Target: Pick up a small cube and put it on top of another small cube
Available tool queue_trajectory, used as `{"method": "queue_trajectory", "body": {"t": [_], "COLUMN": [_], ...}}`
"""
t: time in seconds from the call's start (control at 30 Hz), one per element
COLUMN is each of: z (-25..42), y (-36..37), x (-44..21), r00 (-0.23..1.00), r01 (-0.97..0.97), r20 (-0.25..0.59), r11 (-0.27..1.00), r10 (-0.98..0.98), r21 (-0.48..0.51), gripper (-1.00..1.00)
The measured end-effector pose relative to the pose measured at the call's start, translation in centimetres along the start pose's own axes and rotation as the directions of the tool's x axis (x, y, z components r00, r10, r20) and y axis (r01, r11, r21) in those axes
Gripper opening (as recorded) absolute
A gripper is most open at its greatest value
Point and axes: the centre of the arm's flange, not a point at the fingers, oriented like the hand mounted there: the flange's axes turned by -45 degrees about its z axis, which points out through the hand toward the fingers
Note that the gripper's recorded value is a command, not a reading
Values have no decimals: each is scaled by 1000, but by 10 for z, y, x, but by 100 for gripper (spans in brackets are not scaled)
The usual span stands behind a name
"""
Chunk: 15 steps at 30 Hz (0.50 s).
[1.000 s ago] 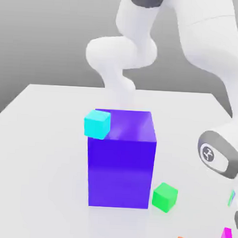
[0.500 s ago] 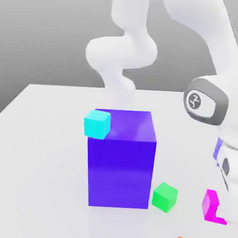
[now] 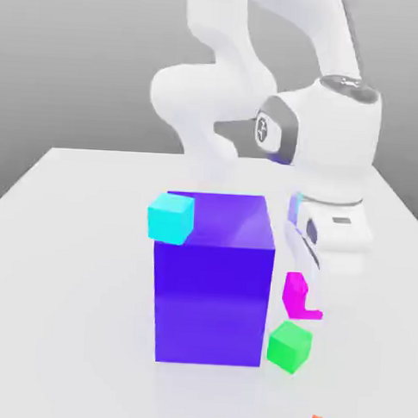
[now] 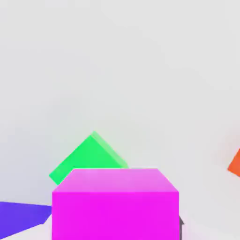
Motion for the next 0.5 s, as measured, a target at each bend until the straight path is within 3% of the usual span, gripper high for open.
{"method": "queue_trajectory", "body": {"t": [0.43, 0.47, 0.5], "z": [60, 64, 64], "y": [-2, -3, -3], "x": [0, -1, -1], "r00": [1000, 1000, 1000], "r01": [7, 6, 6], "r20": [-6, -4, -4], "r11": [1000, 1000, 1000], "r10": [-6, -6, -6], "r21": [3, 4, 4], "gripper": [-100, 100, 100]}}
